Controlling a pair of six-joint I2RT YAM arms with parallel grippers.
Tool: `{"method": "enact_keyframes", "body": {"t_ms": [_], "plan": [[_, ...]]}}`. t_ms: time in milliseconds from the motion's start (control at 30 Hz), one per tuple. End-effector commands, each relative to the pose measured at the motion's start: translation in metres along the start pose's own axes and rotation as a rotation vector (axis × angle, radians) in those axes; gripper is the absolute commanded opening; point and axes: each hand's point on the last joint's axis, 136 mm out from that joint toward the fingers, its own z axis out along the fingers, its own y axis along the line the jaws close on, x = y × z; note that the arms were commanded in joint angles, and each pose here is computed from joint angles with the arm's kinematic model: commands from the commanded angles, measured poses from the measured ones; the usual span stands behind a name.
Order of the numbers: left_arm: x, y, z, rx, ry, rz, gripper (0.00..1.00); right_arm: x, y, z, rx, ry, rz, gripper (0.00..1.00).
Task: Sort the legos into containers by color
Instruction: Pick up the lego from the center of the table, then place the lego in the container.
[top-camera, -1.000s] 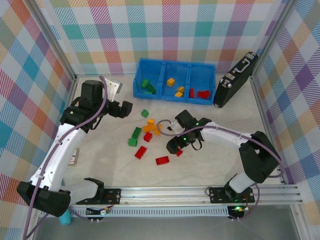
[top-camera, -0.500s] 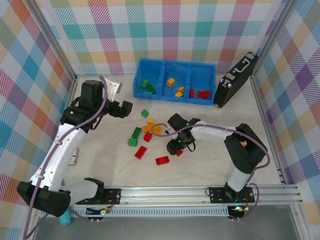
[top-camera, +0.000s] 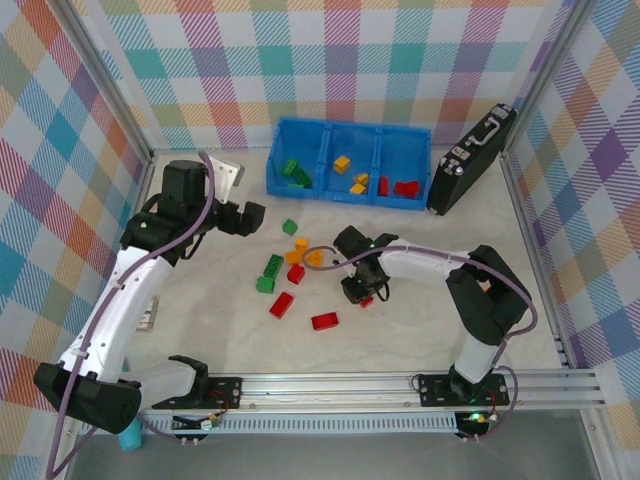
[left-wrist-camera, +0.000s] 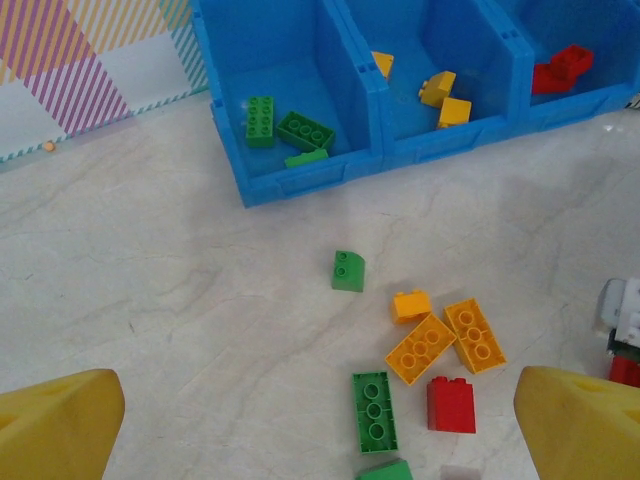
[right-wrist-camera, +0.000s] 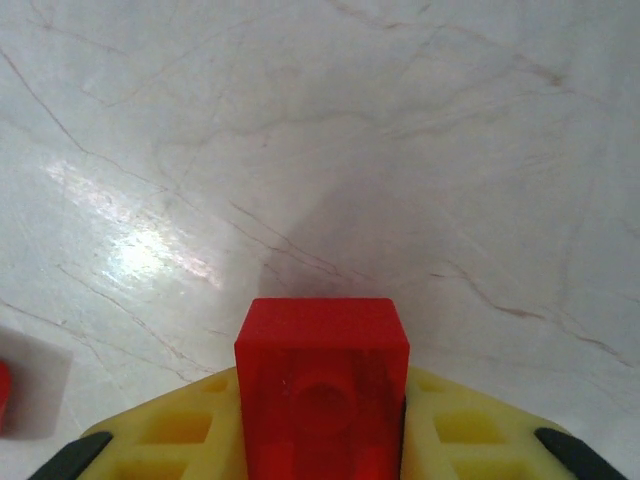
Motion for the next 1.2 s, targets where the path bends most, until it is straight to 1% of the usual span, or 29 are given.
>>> {"method": "enact_keyframes", "body": {"t_ms": [0, 33, 167, 267, 367, 433, 533, 633, 733, 933, 1067, 1167], "plan": [[0.008, 0.013, 0.012, -0.058, 0.024, -0.041, 1.00, -0.025, -0.035, -0.044, 0.046, -0.086, 0.053, 0.31], [0.010, 0.014, 0.017, -0.066, 0.035, -0.044, 1.00, -0.032, -0.049, -0.056, 0.064, -0.109, 0.066, 0.31], [0.022, 0.014, 0.039, -0.056, 0.092, -0.054, 1.00, -0.071, -0.108, -0.112, 0.151, -0.273, 0.109, 0.31], [0.029, 0.010, 0.053, -0.029, 0.120, -0.059, 1.00, -0.099, -0.152, -0.138, 0.223, -0.371, 0.117, 0.32], [0.032, 0.006, 0.062, -0.004, 0.140, -0.074, 1.00, -0.129, -0.191, -0.148, 0.282, -0.434, 0.129, 0.33], [0.034, 0.004, 0.068, 0.006, 0.154, -0.085, 1.00, -0.150, -0.218, -0.148, 0.341, -0.477, 0.126, 0.33], [0.038, 0.003, 0.077, 0.015, 0.176, -0.101, 1.00, -0.183, -0.242, -0.145, 0.369, -0.537, 0.126, 0.33], [0.044, 0.003, 0.088, 0.013, 0.204, -0.122, 1.00, -0.210, -0.262, -0.133, 0.389, -0.546, 0.121, 0.32], [0.058, 0.002, 0.101, 0.002, 0.250, -0.130, 1.00, -0.227, -0.283, -0.115, 0.403, -0.532, 0.137, 0.32], [0.074, 0.002, 0.124, -0.027, 0.271, -0.142, 1.00, -0.236, -0.309, -0.082, 0.399, -0.496, 0.172, 0.33], [0.078, 0.002, 0.139, -0.092, 0.273, -0.087, 1.00, -0.230, -0.316, -0.064, 0.379, -0.473, 0.188, 0.36], [0.079, -0.005, 0.155, -0.095, 0.265, -0.067, 1.00, -0.227, -0.321, -0.054, 0.376, -0.454, 0.194, 0.38]]}}
